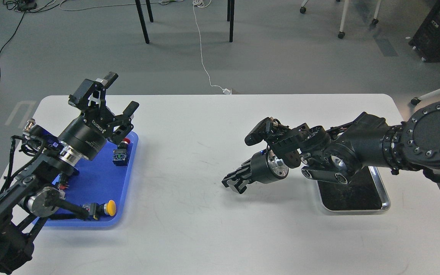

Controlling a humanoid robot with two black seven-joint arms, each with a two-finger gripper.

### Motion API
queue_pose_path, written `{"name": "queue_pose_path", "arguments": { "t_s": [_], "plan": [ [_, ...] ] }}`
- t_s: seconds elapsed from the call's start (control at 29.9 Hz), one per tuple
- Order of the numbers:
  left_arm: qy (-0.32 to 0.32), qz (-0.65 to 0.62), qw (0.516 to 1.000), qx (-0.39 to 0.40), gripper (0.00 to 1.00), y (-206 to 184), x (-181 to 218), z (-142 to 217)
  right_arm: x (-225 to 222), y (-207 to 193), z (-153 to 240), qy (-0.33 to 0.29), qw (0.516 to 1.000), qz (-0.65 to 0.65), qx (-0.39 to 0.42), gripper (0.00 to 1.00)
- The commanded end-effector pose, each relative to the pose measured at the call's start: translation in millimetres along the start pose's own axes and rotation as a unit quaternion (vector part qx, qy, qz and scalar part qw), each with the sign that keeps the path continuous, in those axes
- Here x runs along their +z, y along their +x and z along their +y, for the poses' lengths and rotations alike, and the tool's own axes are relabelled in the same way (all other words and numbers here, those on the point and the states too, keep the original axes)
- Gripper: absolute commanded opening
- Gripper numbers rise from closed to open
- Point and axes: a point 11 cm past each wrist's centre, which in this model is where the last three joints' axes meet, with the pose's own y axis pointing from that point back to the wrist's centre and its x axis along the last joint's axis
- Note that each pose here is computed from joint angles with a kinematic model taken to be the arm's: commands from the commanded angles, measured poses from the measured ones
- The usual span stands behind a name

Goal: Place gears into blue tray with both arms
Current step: 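Carry the black part toward the table center and release it, then reach the left gripper to the black part and grasp it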

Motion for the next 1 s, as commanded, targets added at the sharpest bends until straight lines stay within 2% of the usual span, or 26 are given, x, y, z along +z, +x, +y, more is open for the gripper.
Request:
{"name": "queue_pose_path", "arguments": {
  "t_s": [0.0, 0.1, 0.3, 0.43, 0.5, 0.6, 0.7, 0.77, 0.87, 0.97],
  "plan": [
    [0.0, 0.001, 1.0, 0.0, 0.98, 0, -1, 0, 1, -4, -1, -0.001, 1.0, -0.003, -0.002, 0.24],
    [0.0, 0.001, 1.0, 0.0, 0.98, -1, -1, 0, 1, -4, -1, -0.001, 1.0, -0.003, -0.002, 0.32],
    [0.001, 0.0, 1.0, 0.0, 0.98, 0, -1, 0, 1, 0, -1, 0.0, 1.0, 0.002, 0.011, 0.75],
    [0.003, -0.005, 1.0, 0.0, 0.98, 2, 0, 1, -1, 11, 0, 0.001, 0.999, 0.002, 0.032, 0.94],
    [0.003, -0.007, 1.0, 0.001, 0.98, 3, 1, 2, -2, 17, 2, 0.002, 0.999, -0.004, 0.04, 0.96],
    [-0.003, -0.016, 1.0, 0.0, 0.98, 6, 6, 4, 18, 29, 27, -0.017, 0.996, -0.032, 0.076, 0.97],
    [-0.01, -0.049, 0.999, -0.013, 0.98, 9, 16, 5, 47, 40, 63, -0.032, 0.982, -0.102, 0.154, 0.97],
    [-0.02, -0.086, 0.996, -0.031, 0.98, 6, 24, 3, 57, 34, 73, -0.027, 0.965, -0.17, 0.2, 0.97],
    [-0.012, -0.155, 0.985, -0.074, 0.98, -4, 32, -3, 73, 26, 86, -0.009, 0.911, -0.293, 0.289, 0.97],
    [-0.004, -0.208, 0.971, -0.122, 0.98, -26, 30, -10, 82, 8, 87, 0.027, 0.822, -0.426, 0.377, 0.97]
  ]
}}
